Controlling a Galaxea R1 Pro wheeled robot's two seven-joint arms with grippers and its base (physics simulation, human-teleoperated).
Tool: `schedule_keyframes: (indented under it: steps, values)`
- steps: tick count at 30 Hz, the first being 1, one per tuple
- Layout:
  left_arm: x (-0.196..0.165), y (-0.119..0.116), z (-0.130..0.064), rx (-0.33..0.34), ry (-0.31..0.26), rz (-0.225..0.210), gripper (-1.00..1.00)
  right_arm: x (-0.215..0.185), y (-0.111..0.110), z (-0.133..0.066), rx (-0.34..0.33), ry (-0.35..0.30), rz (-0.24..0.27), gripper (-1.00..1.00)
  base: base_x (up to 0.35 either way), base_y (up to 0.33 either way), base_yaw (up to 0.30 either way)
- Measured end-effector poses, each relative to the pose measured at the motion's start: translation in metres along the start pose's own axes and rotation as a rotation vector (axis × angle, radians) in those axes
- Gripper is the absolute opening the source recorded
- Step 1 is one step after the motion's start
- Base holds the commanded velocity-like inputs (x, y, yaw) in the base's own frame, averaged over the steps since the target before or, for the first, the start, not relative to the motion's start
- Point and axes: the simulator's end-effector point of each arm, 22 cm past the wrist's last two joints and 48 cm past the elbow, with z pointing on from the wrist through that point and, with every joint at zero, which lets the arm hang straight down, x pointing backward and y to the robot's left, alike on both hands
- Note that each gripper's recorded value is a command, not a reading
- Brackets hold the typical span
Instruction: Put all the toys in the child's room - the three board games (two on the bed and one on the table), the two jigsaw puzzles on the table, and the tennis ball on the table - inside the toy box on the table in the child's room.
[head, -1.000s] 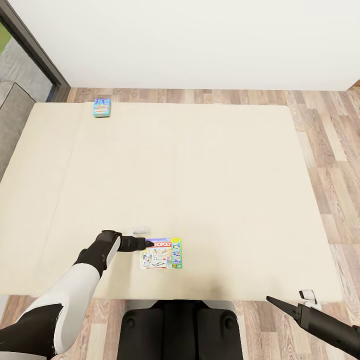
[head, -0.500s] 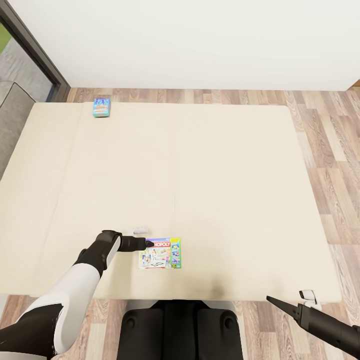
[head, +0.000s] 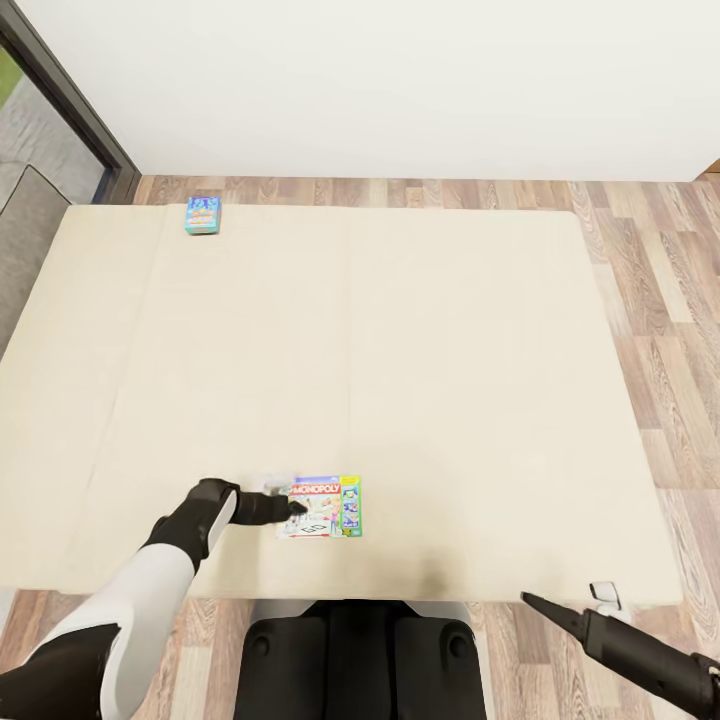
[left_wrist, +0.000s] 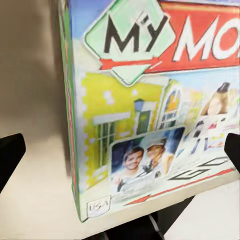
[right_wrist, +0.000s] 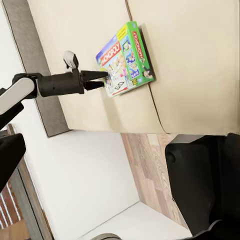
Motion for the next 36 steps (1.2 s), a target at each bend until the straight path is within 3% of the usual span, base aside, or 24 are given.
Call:
schedule_keyframes:
  steps: [6,13,36]
  values:
    - [-0.016,-0.008,-0.005,0.030,-0.050,0.024,1.00,0.003,-0.005,0.005,0.023,-0.005,0.010,1.00,0.000,0.000,0.000]
    - [-0.016,-0.015,-0.005,0.065,-0.050,0.025,1.00,0.003,-0.007,0.005,0.033,-0.005,0.010,1.00,0.000,0.000,0.000]
    - [-0.016,-0.015,-0.005,0.065,-0.049,0.025,1.00,0.003,-0.007,0.005,0.033,-0.005,0.010,1.00,0.000,0.000,0.000]
